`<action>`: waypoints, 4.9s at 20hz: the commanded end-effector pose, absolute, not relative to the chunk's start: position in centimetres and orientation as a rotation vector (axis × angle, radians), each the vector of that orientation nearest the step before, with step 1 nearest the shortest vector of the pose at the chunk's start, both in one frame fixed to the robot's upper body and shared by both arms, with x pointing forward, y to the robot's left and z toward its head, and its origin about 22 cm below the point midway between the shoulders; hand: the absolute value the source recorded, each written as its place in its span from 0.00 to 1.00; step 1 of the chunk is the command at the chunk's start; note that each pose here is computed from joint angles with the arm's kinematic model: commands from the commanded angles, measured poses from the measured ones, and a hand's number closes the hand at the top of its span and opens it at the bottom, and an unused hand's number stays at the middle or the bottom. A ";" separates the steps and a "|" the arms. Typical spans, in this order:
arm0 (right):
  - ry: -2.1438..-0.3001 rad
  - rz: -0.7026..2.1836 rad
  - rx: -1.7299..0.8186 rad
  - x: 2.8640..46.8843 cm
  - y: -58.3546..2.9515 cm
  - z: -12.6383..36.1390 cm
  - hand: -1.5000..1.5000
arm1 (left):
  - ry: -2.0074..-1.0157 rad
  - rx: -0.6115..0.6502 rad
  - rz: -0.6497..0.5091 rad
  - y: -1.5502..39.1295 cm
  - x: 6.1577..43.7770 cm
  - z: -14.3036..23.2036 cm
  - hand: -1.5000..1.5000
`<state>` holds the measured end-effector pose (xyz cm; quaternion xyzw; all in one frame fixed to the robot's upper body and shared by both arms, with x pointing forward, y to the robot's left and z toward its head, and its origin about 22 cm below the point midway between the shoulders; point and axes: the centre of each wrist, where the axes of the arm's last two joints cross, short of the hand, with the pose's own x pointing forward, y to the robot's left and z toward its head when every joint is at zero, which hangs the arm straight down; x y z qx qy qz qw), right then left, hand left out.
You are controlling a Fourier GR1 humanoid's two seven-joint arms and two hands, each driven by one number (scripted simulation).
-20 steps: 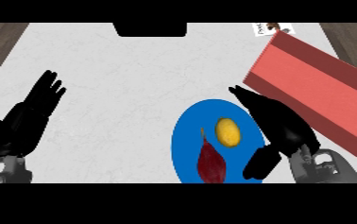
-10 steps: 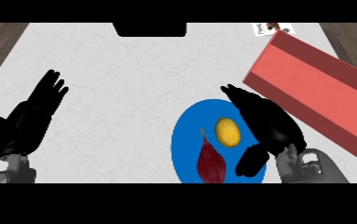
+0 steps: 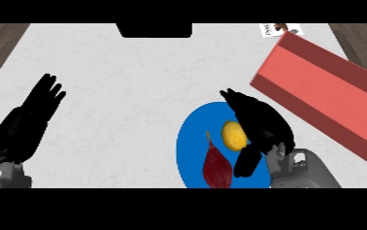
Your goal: Pick the lemon from the plate and place it in the cardboard box
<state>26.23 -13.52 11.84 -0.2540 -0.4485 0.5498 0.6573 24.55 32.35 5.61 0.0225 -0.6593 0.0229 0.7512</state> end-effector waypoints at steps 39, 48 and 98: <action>-0.973 1.344 -0.646 27.1 -15.2 3.8 1.00 | -1.430 0.055 0.051 31.4 25.1 6.1 0.50; -1.025 1.468 -0.610 28.5 -16.3 4.6 1.00 | -1.444 0.043 0.041 32.3 24.2 6.1 0.50; -1.564 0.949 -1.150 31.6 -31.7 21.4 1.00 | -1.449 0.047 0.025 30.8 24.7 5.0 0.50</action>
